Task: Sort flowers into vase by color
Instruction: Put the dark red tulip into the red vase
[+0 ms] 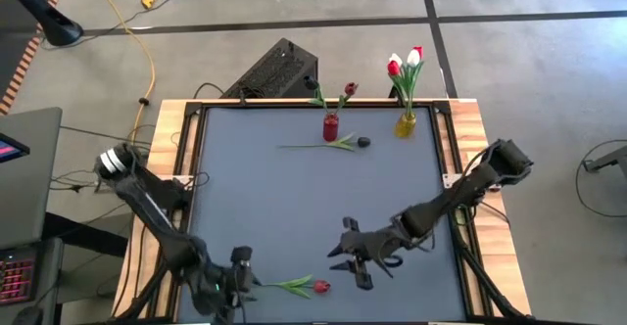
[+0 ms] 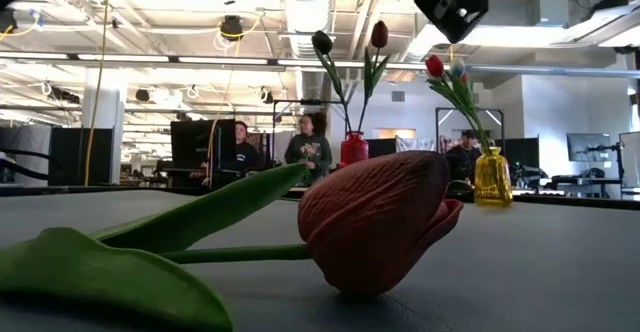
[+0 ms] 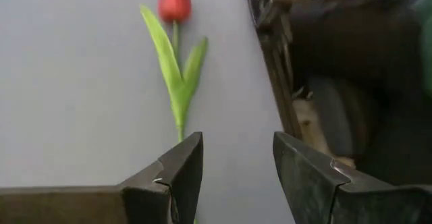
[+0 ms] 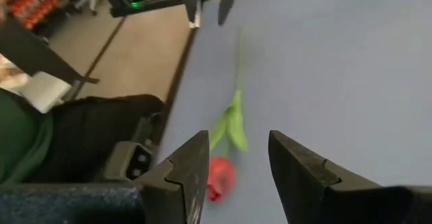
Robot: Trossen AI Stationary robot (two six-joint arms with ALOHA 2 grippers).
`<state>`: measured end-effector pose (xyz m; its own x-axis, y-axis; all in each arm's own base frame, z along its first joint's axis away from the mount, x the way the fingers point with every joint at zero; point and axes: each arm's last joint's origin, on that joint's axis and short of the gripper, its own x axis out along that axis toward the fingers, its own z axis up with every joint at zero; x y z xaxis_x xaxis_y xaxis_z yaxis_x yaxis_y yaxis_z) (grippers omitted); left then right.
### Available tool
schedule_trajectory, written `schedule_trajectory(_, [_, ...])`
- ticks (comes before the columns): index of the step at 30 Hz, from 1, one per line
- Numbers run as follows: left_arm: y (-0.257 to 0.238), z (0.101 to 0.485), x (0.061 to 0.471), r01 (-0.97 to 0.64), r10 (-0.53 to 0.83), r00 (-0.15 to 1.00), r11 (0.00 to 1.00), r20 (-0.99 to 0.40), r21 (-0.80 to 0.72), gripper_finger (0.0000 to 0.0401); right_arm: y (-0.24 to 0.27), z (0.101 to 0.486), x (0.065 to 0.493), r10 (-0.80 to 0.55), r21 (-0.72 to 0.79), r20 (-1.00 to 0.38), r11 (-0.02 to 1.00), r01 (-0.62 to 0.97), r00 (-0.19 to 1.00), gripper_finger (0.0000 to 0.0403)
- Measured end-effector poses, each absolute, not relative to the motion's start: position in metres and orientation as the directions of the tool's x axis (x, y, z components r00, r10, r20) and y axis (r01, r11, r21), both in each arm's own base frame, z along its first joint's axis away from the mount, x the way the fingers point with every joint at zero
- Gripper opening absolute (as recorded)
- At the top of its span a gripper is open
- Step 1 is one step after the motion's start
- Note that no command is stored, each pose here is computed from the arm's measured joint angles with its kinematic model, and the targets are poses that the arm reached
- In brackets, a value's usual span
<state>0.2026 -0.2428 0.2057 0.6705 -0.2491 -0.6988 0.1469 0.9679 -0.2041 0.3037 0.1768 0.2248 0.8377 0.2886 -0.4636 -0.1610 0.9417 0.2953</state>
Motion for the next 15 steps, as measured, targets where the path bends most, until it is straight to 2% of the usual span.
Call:
schedule_trajectory(5, [-0.272, 0.187, 0.214, 0.155, -0.195, 0.620, 0.980, -0.760, -0.124, 0.0169, 0.197, 0.219, 0.303, 0.311, 0.312, -0.398, 0.931, -0.191, 0.863, 0.0179])
schedule_trajectory(10, [-0.279, 0.166, 0.219, 0.133, -0.108, 0.584, 0.990, -0.804, -0.036, 0.0169, 0.210, 0.221, 0.297, 0.300, 0.303, -0.365, 0.934, -0.192, 0.882, 0.0179])
schedule_trajectory(15, [-0.283, 0.158, 0.216, 0.104, -0.086, 0.580, 0.994, -0.810, -0.031, 0.0169, 0.220, 0.222, 0.288, 0.253, 0.273, -0.353, 0.949, -0.159, 0.901, 0.0179])
